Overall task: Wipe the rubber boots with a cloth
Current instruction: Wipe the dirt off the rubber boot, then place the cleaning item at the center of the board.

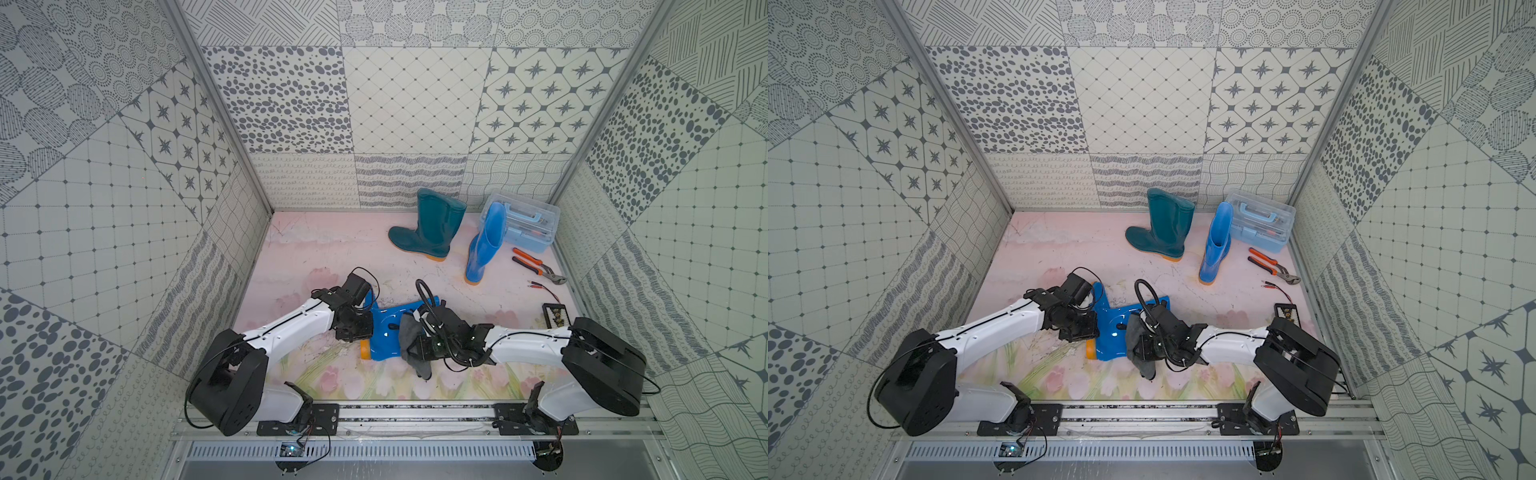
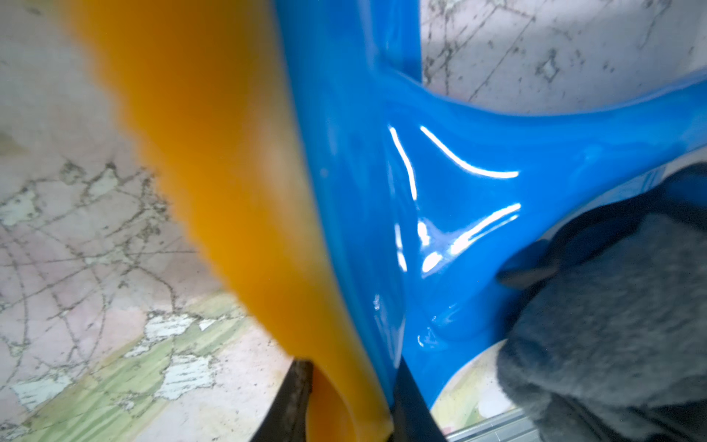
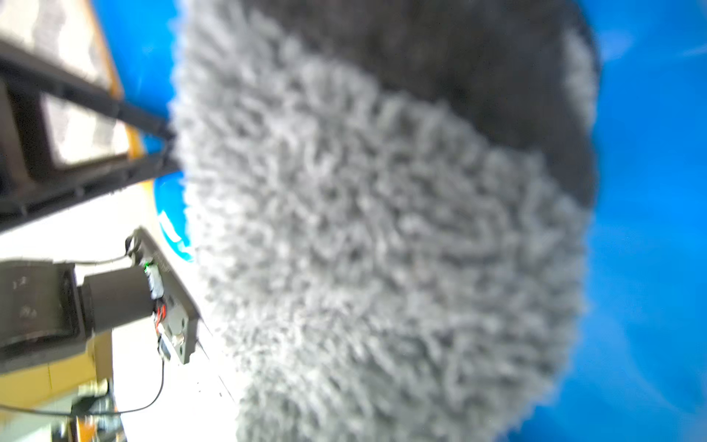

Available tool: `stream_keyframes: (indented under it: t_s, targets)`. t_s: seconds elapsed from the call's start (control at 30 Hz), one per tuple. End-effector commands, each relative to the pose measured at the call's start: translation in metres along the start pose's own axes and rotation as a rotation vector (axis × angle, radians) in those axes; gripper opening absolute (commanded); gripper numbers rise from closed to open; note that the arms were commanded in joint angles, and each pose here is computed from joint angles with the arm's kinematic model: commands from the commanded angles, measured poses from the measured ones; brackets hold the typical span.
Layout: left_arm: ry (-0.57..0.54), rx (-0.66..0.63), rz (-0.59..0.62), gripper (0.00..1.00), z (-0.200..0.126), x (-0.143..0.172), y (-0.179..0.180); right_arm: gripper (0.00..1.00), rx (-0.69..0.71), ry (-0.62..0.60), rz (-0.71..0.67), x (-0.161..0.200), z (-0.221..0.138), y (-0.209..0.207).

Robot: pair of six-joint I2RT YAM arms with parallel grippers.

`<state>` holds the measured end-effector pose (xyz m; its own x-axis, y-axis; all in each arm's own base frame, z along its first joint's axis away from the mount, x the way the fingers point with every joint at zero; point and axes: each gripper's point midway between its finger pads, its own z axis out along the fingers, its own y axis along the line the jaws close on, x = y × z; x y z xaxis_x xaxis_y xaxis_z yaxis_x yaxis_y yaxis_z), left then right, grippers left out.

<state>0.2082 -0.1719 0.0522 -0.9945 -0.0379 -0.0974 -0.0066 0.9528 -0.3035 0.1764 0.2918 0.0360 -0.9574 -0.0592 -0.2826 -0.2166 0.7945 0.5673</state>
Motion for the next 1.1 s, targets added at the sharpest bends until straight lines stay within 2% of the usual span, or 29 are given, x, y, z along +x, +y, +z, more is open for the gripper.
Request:
stream_keyframes:
  t_s: [0.0,0.1,0.23,0.33,0.4,0.5,0.63,0.73,0.8,0.87,1.07]
  targets:
    - [-0.123,0.021,0.062,0.0,-0.001,-0.032,-0.012,0.1,0.415,0.018,0.181,0.028,-0.035,-0.111]
    - [-0.133,0.038,0.054,0.0,0.0,-0.033,-0.015,0.1,0.432,-0.051,0.284,0.025,-0.059,-0.133]
    - [-0.134,0.066,0.04,0.0,0.003,-0.035,-0.019,0.1,0.379,-0.146,0.398,0.015,-0.074,-0.147]
    - [-0.134,0.087,0.049,0.0,0.0,-0.036,-0.025,0.1,0.423,-0.175,0.379,0.008,-0.097,-0.147]
    - [-0.148,0.07,0.069,0.0,-0.002,-0.04,-0.023,0.11,0.446,-0.254,0.366,0.0,-0.118,-0.149]
    - [-0.137,0.065,0.081,0.0,-0.007,-0.046,-0.025,0.15,0.383,-0.308,0.399,-0.012,-0.133,-0.149]
    - [-0.162,0.047,0.118,0.0,-0.013,-0.057,-0.027,0.28,0.3,-0.295,0.376,-0.023,-0.123,-0.14]
    - [-0.168,0.044,0.135,0.0,-0.015,-0.061,-0.027,0.39,0.305,-0.28,0.366,-0.023,-0.124,-0.138]
    - [-0.175,0.05,0.154,0.0,-0.018,-0.064,-0.03,0.55,0.335,-0.3,0.366,-0.024,-0.134,-0.14]
    - [-0.172,0.046,0.166,0.0,-0.019,-0.065,-0.031,0.67,0.362,-0.326,0.369,-0.024,-0.145,-0.141]
    - [-0.178,0.038,0.183,0.0,-0.022,-0.067,-0.031,0.76,0.378,-0.336,0.38,-0.018,-0.164,-0.137]
